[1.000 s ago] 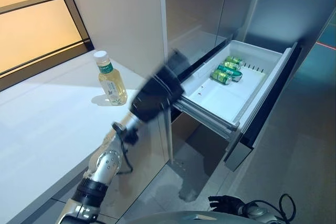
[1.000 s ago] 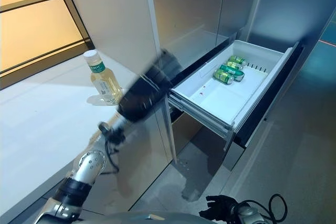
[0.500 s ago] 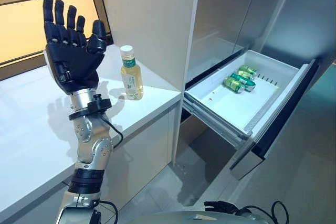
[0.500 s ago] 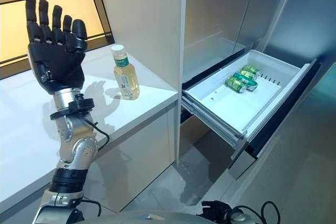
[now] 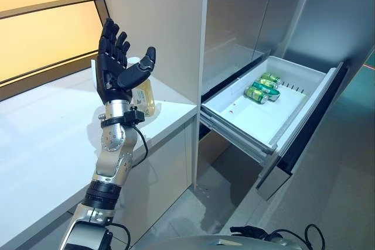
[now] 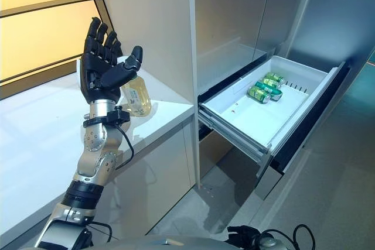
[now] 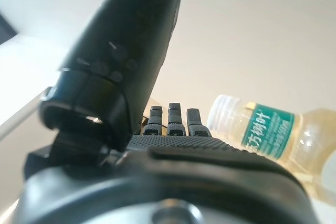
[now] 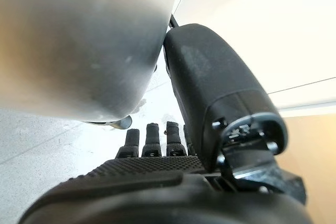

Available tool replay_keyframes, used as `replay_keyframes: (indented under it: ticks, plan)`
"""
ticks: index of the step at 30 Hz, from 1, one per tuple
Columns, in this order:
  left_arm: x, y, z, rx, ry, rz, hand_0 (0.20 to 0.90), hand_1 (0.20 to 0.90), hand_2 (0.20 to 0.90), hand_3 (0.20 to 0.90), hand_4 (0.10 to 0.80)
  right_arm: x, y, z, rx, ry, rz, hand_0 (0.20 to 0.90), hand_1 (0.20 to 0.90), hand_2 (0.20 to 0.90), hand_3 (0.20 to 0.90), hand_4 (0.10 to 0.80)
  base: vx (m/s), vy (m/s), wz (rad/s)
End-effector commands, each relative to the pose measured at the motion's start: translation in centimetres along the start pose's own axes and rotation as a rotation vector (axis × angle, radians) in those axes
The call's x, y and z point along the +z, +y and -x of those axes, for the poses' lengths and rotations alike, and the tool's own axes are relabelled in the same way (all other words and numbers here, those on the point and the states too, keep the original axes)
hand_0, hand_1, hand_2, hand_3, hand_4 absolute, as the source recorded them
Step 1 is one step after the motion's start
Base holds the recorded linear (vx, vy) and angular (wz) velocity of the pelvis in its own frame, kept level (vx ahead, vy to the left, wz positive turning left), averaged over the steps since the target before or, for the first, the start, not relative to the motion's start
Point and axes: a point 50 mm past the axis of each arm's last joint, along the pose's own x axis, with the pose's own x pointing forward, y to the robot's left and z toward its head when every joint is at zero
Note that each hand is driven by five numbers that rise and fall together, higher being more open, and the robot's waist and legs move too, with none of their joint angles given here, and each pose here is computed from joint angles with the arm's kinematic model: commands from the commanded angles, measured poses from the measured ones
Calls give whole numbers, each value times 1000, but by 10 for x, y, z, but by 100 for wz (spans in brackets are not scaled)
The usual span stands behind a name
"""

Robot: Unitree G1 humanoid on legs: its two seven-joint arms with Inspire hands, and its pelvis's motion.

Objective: Put drinks into fridge and close the fridge

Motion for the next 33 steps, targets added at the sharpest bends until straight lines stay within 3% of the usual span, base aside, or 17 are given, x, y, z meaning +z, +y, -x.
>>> replay_keyframes:
  ticks: [1,13,22,33]
  plan:
    - [29,-11,-28,-82,-167,-90,900,900,900,900,800,7,20,-6,63,-11,55,900,900,900,900,800,0,0,0]
    - [12,0,-30,-51,-115,-248,900,900,900,900,800,6,18,-5,60,-2,61,900,900,900,900,800,1,4,-1]
    - [9,1,-30,-29,-120,-246,900,900,900,900,800,6,16,-4,62,2,70,900,900,900,900,800,0,0,0]
    - [-16,11,-31,0,35,-336,900,900,900,900,800,10,14,-4,57,4,77,900,900,900,900,800,0,0,0]
